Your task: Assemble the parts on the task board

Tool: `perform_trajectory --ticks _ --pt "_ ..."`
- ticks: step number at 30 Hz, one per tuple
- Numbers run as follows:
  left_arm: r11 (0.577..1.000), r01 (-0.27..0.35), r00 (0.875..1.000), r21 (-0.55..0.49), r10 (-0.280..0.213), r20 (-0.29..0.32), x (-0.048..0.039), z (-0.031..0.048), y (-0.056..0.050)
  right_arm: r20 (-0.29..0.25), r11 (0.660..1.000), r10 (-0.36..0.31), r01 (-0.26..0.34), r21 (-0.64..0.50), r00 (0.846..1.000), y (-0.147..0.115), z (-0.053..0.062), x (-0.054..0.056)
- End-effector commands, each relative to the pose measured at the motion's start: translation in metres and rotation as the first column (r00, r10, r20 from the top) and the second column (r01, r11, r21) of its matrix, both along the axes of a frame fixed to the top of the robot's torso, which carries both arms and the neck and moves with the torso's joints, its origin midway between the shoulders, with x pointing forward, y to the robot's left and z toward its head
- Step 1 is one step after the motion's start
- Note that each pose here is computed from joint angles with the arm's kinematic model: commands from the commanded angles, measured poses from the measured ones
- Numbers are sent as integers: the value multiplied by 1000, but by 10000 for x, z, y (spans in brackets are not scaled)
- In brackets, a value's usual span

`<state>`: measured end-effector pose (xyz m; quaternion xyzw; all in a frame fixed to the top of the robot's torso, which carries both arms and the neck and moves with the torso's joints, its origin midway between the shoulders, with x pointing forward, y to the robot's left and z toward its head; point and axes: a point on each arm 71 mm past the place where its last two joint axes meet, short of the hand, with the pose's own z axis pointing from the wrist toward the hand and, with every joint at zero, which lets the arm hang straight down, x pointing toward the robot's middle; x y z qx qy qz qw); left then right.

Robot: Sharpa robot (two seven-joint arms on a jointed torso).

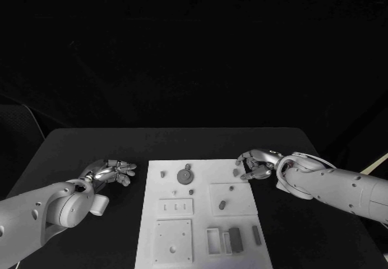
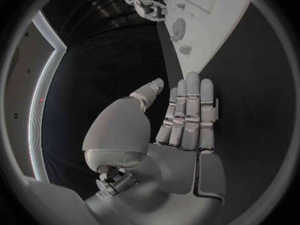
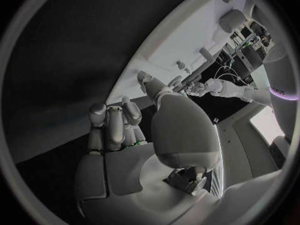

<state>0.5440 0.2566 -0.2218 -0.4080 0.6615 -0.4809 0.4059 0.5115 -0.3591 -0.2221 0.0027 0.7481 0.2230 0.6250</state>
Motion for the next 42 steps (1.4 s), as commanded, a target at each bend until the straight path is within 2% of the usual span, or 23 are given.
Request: perform_trajectory --ticks 1,6,42 --pt "1000 18 1000 -12 -18 7 -5 7 -25 -36 999 31 -32 -11 999 18 -73 -25" --pt "1000 15 1000 -11 -15 7 -4 6 -16 -44 999 37 -37 -1 998 49 -127 -46" --pt "1000 13 1000 -10 -13 7 -4 6 -5 -73 998 65 -62 33 995 213 -225 -47"
